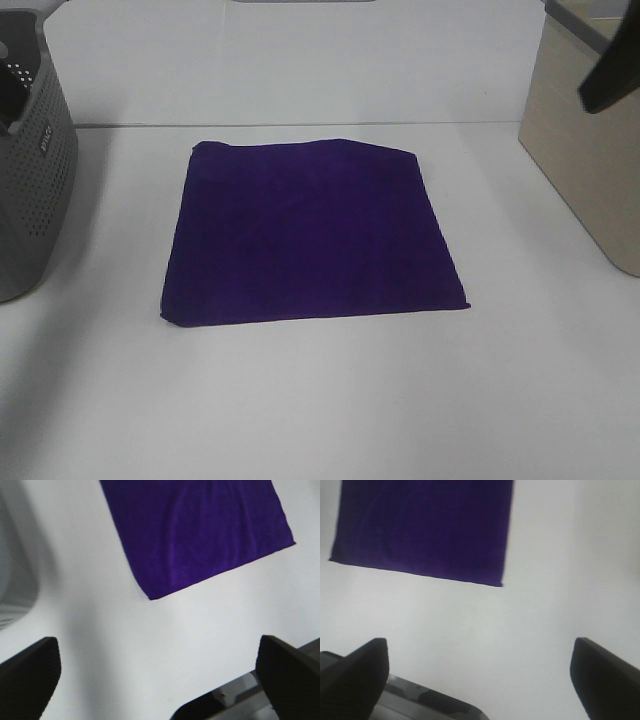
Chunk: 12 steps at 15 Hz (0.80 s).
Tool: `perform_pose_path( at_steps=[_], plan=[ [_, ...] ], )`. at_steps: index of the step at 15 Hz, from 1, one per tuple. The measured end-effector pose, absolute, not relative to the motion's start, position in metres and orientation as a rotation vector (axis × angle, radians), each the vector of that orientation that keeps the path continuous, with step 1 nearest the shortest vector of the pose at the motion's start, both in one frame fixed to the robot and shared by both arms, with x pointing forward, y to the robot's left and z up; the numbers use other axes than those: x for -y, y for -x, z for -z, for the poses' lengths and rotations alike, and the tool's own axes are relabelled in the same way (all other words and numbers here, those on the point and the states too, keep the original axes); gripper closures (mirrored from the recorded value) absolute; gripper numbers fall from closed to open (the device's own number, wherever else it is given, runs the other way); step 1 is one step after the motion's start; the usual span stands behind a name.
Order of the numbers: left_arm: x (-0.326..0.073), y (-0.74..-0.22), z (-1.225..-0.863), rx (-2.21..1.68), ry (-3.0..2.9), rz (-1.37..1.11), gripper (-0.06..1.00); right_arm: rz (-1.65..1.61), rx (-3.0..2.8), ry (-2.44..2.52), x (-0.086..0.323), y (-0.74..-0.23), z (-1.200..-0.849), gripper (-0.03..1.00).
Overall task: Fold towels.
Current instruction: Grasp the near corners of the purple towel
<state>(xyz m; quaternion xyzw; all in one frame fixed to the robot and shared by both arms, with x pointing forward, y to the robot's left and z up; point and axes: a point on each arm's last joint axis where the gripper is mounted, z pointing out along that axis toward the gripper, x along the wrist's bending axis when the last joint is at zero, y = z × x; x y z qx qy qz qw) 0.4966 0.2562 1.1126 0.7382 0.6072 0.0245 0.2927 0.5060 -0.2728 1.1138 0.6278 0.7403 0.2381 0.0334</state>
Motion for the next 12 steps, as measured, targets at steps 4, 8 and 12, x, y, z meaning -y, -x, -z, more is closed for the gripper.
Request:
perform_pose_path(
  at_steps=[4,8,12],
  plan=[
    [-0.229,-0.564,-1.014,-1.712,-1.986,0.225,-0.04,-0.926,-2.479,-1.997,0.255,-0.560,-1.052,0.02],
    [-0.222,-0.598,-0.938,-1.855,-1.873,0.308,-0.05,-0.880,-2.504,-2.107,0.254,-0.582,-1.001,0.03],
    [-0.218,-0.603,-0.895,-1.857,-1.901,0.389,-0.05,-0.811,-2.452,-2.248,0.270,-0.592,-0.956,0.05]
  ],
)
